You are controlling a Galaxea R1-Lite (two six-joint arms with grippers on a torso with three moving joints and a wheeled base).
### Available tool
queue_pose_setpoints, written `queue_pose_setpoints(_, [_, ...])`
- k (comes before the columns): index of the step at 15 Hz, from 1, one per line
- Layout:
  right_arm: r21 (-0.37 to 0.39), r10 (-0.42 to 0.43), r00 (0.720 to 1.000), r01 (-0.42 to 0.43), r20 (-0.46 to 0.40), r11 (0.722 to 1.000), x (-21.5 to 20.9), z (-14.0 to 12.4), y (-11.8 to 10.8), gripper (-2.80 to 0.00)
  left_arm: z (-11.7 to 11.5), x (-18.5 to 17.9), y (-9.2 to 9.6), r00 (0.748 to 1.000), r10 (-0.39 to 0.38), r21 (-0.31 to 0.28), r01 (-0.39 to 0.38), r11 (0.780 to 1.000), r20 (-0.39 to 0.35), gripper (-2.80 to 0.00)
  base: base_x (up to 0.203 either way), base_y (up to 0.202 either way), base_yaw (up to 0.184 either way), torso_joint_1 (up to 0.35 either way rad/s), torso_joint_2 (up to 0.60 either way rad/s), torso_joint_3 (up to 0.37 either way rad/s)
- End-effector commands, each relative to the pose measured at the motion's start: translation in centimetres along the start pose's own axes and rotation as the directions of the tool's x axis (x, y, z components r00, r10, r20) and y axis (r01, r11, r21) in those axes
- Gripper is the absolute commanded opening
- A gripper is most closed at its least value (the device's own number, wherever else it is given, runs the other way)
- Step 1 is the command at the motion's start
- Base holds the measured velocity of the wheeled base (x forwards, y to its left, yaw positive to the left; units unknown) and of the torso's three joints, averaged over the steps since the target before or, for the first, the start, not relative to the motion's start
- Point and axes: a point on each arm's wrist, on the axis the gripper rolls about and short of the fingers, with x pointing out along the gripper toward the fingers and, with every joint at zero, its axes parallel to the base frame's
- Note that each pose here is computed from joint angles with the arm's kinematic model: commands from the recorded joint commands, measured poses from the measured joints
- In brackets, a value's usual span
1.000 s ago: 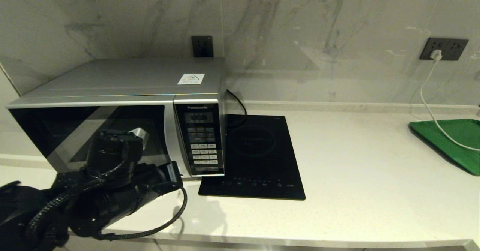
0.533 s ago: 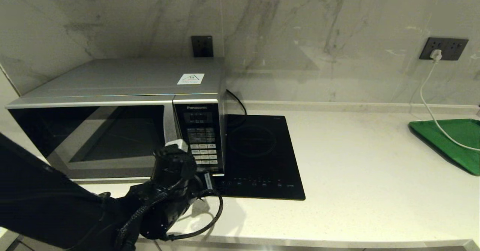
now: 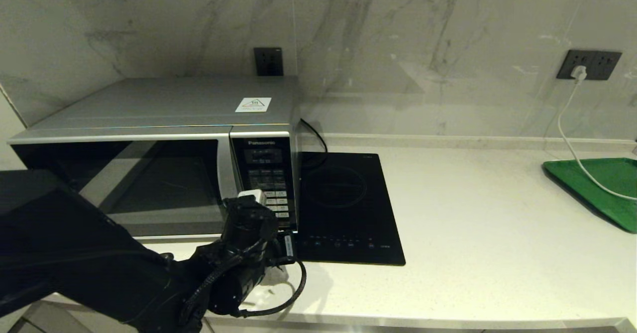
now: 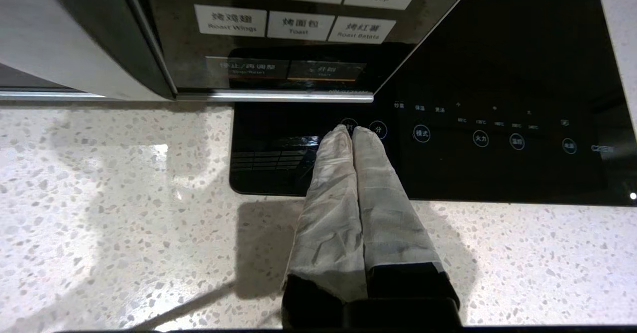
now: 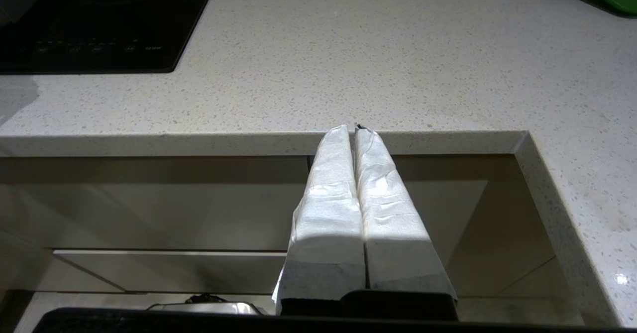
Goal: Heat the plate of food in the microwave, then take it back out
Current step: Open the microwave oven
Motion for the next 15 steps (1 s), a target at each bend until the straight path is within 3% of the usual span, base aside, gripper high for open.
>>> queue_pose_setpoints(1, [0.001,0.000,1.000,0.000,-0.001,1.000,0.0,0.0,0.0,-2.80,-0.7,1.1,-0.1,1.000,0.014,0.007,-0.013,1.000,-0.016,-2.80,0.000,0.000,0.000,0.000,0.00,0.000])
queue_pose_setpoints(15, [0.001,0.000,1.000,0.000,-0.001,1.000,0.0,0.0,0.0,-2.80,0.5,3.0,0.0,0.999,0.033,0.019,-0.033,0.999,0.019,-2.80,0.000,0.000,0.000,0.000,0.00,0.000])
